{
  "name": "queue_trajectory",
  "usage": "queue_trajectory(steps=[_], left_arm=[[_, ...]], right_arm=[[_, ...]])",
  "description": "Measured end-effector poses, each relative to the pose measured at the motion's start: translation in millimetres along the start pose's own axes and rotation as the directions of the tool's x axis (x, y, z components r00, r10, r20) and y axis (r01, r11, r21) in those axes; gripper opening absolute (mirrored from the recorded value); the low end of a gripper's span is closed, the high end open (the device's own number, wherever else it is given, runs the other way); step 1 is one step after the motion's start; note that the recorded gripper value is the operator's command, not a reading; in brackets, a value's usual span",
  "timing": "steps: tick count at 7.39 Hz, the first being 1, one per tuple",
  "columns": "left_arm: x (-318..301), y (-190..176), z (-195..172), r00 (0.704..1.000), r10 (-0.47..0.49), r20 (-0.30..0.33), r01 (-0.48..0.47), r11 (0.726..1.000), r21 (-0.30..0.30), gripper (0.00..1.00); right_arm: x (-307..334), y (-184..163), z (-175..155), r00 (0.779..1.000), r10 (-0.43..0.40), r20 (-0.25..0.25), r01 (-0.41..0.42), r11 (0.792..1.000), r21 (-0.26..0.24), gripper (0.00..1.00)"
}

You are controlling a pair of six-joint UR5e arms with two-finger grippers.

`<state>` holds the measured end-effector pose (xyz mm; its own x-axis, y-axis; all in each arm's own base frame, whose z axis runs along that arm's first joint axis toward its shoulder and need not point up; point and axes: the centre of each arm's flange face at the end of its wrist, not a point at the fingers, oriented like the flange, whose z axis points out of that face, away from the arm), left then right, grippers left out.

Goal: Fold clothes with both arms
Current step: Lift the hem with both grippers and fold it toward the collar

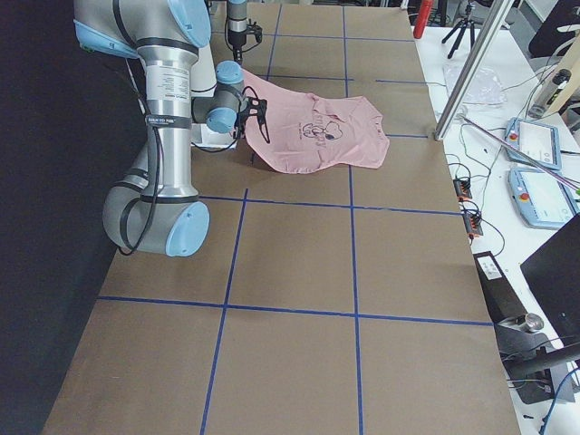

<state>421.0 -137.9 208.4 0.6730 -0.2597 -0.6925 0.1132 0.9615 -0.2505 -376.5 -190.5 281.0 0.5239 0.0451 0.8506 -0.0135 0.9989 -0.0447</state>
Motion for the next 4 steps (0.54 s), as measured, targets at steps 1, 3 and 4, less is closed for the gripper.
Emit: queue_trajectory(steps=[1,3,4], left_arm=[[1,-11,1,1.0,-0.004,0.004,0.004,1.0,0.02,0.0],[4,-54,-4,1.0,-0.003,0.003,0.003,0.996,0.092,0.0],[5,-82,-12,1.0,0.016,-0.002,-0.016,0.99,0.138,0.0]], right_arm=[[0,-5,-1,1.0,0.0,0.003,0.0,1.0,0.012,0.0],[-6,-43,-3,1.0,-0.007,0.015,0.005,0.996,0.089,0.0],[-9,-69,-8,0.998,-0.053,0.016,0.051,0.989,0.142,0.0]])
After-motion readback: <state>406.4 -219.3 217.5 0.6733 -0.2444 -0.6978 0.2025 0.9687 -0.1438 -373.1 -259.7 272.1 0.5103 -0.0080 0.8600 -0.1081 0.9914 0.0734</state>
